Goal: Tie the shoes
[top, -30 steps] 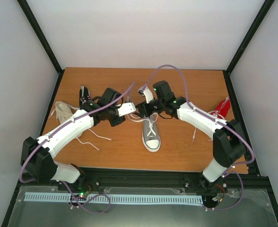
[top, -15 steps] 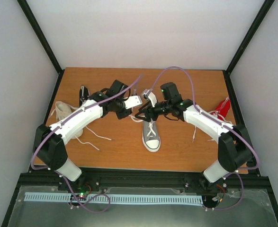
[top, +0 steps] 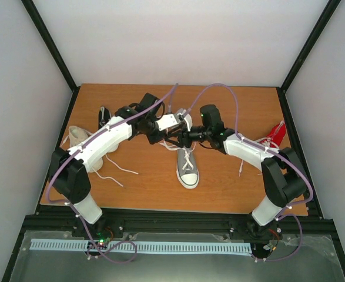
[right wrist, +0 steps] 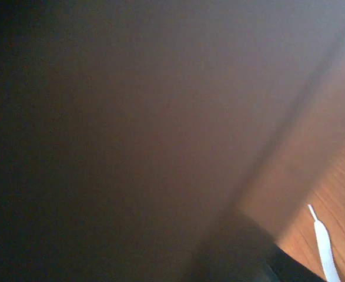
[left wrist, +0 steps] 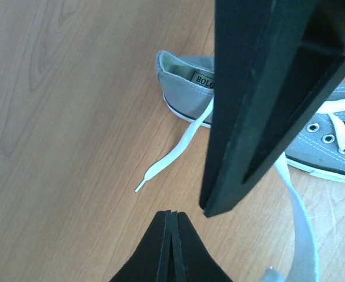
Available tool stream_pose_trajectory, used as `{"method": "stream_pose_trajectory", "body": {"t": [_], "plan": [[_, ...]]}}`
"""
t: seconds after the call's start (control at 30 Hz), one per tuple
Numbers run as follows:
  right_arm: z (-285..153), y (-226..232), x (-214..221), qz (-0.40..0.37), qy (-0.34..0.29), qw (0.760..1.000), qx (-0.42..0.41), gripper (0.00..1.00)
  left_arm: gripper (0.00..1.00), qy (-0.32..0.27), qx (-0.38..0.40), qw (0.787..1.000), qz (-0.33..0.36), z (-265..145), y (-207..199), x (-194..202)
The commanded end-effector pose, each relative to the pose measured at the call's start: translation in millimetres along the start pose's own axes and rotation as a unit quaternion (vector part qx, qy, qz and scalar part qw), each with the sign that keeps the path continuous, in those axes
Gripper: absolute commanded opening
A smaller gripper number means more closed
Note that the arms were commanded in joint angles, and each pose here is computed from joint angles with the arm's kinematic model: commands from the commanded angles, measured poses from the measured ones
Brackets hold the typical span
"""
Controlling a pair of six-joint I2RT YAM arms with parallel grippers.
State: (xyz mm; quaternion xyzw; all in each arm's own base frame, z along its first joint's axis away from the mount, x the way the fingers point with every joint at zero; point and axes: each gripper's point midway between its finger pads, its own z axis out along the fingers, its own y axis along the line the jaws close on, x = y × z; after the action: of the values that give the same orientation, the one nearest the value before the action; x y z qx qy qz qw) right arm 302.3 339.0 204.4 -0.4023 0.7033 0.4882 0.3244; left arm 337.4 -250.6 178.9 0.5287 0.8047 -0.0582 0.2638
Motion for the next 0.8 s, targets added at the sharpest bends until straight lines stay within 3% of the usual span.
{"method": "stream_pose_trajectory", "body": {"t": [0.0,0.13,0.47,0.57,0.77], "plan": [[-4,-7,-22,0.002,-0.074,0.997,0.031,0.43,0.01,-0.010,0.012,0.999,-0.028,-7,2,-13],[-8,-5,-23,0.016,-0.103,0.994,0.036,0.35,0.01,-0.013,0.023,0.999,-0.039,-7,1,-19],[-5,11,-15,0.010,-0.084,0.996,-0.014,0.35,0.01,-0.003,0.017,0.999,-0.046,4,5,-16],[-7,6,-12,0.012,-0.083,0.996,0.011,0.37,0.01,-0.003,0.016,0.999,-0.050,3,7,-18],[-6,-4,-14,0.032,-0.102,0.994,0.030,0.26,0.01,-0.017,0.033,0.998,-0.056,0,2,-26]]}}
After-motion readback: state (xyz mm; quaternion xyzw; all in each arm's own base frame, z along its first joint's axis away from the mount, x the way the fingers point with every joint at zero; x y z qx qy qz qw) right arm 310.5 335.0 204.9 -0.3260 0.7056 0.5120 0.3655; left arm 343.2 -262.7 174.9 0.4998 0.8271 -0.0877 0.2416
